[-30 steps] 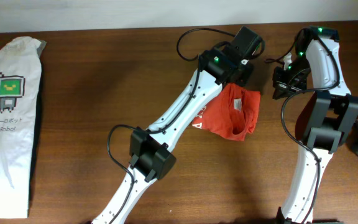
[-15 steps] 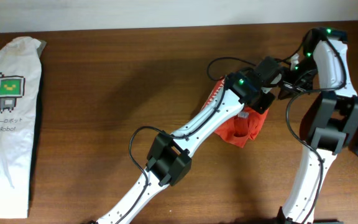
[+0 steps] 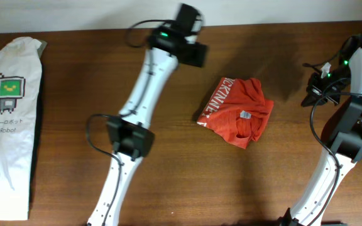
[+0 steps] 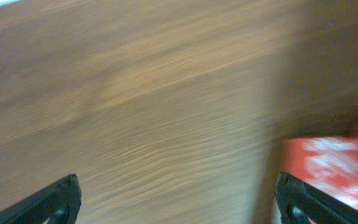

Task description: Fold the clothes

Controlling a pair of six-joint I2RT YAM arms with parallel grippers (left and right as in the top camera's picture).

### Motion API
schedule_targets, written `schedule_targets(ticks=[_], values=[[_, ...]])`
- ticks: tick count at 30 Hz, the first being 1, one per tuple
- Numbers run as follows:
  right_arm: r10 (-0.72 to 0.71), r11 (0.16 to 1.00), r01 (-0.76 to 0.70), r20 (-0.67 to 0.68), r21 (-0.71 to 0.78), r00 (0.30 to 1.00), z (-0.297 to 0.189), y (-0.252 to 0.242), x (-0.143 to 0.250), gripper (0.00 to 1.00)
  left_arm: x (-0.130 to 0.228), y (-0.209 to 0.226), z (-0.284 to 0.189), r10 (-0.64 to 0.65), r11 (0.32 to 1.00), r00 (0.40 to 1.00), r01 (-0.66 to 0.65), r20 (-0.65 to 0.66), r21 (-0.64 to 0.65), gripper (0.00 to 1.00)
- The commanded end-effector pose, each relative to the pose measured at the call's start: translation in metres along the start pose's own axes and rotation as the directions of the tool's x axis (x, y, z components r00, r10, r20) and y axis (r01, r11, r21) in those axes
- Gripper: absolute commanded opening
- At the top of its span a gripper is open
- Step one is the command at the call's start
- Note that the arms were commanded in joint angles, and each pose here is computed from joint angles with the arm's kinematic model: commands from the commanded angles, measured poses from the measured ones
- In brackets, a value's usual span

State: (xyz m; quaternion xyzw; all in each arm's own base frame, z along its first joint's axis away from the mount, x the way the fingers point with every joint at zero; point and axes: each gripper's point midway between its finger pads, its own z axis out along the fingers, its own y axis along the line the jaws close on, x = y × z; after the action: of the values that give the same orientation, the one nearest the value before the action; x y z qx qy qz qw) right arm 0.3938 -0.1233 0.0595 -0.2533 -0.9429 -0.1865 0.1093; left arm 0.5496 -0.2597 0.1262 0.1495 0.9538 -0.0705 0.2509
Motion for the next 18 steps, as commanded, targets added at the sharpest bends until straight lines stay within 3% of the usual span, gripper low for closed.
schedule_targets(ticks=[1, 2, 4, 7, 8, 9, 14, 18], values=[[-0.130, 0.977, 0.123, -0.032, -0.175, 0.991, -0.002, 0.035, 0.014, 0.04, 0.013, 0.093, -0.008, -0.142, 0.990, 0.988, 0.141, -0.067, -0.028, 0.99], [-0.149, 0.972, 0.143, -0.021, -0.186, 0.989, -0.005, 0.038, 0.015, 0.04, 0.017, 0.113, -0.011, -0.170, 0.985, 0.982, 0.170, -0.083, -0.009, 0.99], [-0.274, 0.904, 0.277, 0.057, -0.327, 0.960, -0.019, 0.069, 0.019, 0.04, 0.022, 0.131, -0.019, -0.161, 0.971, 0.982, 0.176, -0.103, 0.159, 0.99], [-0.298, 0.884, 0.307, 0.082, -0.352, 0.951, -0.028, 0.081, 0.026, 0.05, 0.031, 0.178, -0.030, -0.217, 0.954, 0.971, 0.233, -0.099, 0.189, 0.99], [-0.340, 0.859, 0.356, 0.109, -0.368, 0.934, -0.033, 0.089, 0.031, 0.30, 0.033, 0.182, -0.033, -0.182, 0.953, 0.979, 0.199, -0.093, 0.227, 0.99], [-0.354, 0.853, 0.372, 0.118, -0.366, 0.928, -0.036, 0.094, 0.034, 0.95, 0.037, 0.189, -0.038, -0.180, 0.946, 0.979, 0.198, -0.094, 0.255, 0.99], [-0.351, 0.869, 0.348, 0.059, -0.352, 0.935, -0.026, 0.128, 0.052, 0.99, 0.046, 0.233, -0.045, -0.212, 0.950, 0.974, 0.223, -0.074, 0.216, 0.99], [-0.339, 0.907, 0.300, -0.089, -0.296, 0.937, 0.011, 0.139, 0.078, 0.99, 0.065, 0.269, -0.053, -0.260, 0.939, 0.962, 0.273, -0.089, 0.211, 0.99]])
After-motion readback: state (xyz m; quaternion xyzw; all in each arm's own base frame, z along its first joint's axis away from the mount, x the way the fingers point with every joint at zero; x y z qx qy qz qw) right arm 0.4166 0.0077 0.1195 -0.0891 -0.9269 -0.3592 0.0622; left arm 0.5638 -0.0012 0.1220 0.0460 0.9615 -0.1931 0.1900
